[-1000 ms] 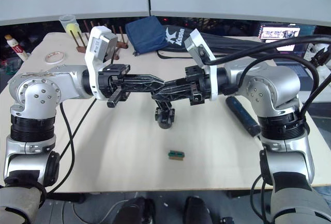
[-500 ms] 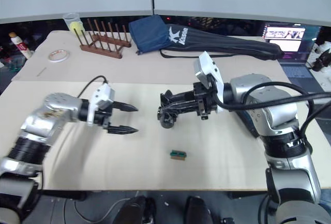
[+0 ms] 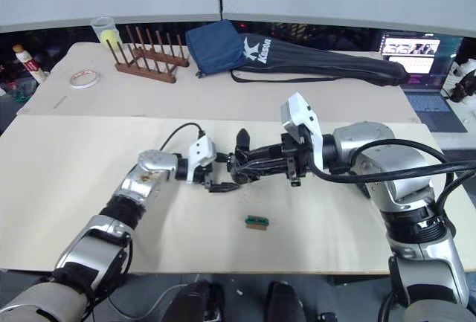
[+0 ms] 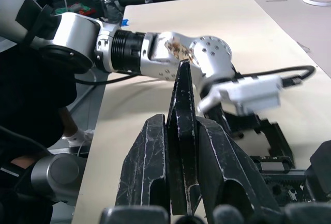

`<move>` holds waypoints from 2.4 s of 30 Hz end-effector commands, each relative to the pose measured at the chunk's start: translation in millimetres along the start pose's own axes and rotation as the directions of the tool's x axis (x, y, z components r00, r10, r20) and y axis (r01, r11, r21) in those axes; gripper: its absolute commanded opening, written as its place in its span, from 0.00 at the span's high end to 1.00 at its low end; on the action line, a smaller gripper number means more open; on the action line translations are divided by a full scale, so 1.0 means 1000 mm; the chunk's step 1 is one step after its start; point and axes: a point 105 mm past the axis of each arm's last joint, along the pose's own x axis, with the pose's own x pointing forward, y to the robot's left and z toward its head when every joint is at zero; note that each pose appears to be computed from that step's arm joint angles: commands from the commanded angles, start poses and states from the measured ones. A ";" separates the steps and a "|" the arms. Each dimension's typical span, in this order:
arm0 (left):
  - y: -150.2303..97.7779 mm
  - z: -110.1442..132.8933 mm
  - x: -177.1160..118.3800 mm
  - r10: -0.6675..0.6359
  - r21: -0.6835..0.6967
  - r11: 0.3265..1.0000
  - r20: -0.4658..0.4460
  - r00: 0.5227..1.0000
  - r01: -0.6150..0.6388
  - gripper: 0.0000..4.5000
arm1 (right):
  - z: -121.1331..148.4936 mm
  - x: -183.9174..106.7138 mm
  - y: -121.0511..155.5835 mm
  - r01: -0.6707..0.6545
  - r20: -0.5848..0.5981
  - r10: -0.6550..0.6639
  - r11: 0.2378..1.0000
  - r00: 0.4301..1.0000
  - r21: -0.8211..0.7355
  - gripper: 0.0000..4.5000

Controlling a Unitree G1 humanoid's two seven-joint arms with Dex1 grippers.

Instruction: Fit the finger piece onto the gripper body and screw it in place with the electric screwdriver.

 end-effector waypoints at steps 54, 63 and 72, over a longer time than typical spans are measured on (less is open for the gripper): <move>-0.022 0.007 0.007 -0.046 0.033 0.998 0.050 0.998 0.044 0.48 | -0.069 0.036 -0.028 0.096 0.107 -0.094 0.995 0.990 -0.014 0.92; -0.022 0.006 0.005 -0.042 0.031 0.999 0.045 0.998 0.040 0.48 | -0.087 0.024 -0.031 0.156 0.098 -0.154 0.988 0.983 -0.018 0.92; -0.020 0.005 0.000 -0.037 0.037 0.999 0.035 0.999 0.035 0.48 | -0.113 0.032 -0.015 -0.014 0.018 0.011 0.988 1.000 0.155 0.92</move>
